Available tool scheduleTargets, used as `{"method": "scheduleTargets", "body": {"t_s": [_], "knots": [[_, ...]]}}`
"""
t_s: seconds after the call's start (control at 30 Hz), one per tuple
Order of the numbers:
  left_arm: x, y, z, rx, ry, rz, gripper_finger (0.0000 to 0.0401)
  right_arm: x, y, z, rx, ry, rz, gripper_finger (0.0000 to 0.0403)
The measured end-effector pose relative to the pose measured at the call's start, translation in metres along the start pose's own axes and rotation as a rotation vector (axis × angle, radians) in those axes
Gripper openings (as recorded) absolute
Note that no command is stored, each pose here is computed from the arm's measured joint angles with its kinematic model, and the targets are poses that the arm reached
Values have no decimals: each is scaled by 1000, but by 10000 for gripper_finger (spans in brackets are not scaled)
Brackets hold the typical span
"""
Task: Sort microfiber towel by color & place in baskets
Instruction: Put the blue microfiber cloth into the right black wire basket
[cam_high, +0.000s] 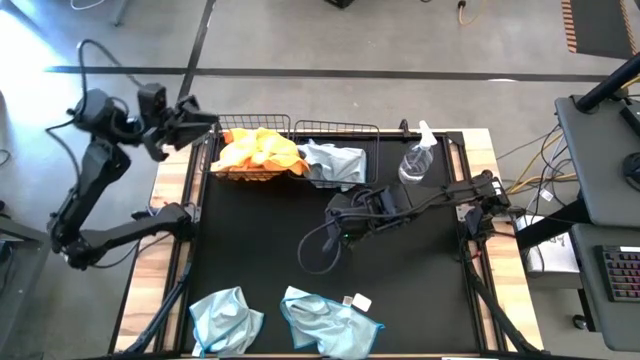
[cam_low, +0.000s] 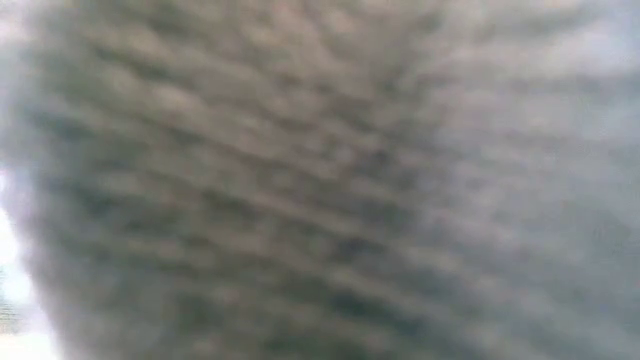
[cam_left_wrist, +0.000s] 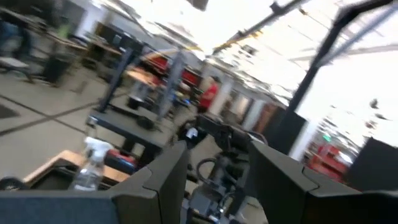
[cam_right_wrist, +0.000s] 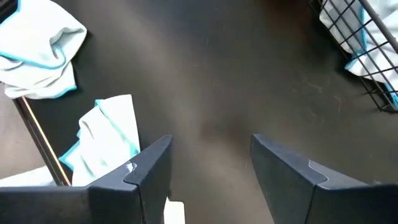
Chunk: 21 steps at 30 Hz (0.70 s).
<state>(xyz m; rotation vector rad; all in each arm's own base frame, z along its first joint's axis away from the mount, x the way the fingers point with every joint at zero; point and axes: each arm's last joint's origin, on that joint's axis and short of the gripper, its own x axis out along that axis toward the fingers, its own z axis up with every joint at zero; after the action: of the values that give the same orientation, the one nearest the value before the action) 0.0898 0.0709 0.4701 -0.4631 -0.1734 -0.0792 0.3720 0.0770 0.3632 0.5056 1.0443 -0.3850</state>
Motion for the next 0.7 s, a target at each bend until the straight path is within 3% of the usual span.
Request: {"method": "scheduleTargets", "body": {"t_s": [0.27, 0.53, 0.7], "knots": [[32, 30, 6, 20, 121, -185, 158, 6, -4, 5, 11, -3, -20, 208], [61, 25, 5, 144, 136, -424, 158, 6, -5, 6, 14, -16, -33, 208], [88, 15, -8, 141, 158, -577, 158, 6, -5, 6, 13, -15, -34, 208]]}}
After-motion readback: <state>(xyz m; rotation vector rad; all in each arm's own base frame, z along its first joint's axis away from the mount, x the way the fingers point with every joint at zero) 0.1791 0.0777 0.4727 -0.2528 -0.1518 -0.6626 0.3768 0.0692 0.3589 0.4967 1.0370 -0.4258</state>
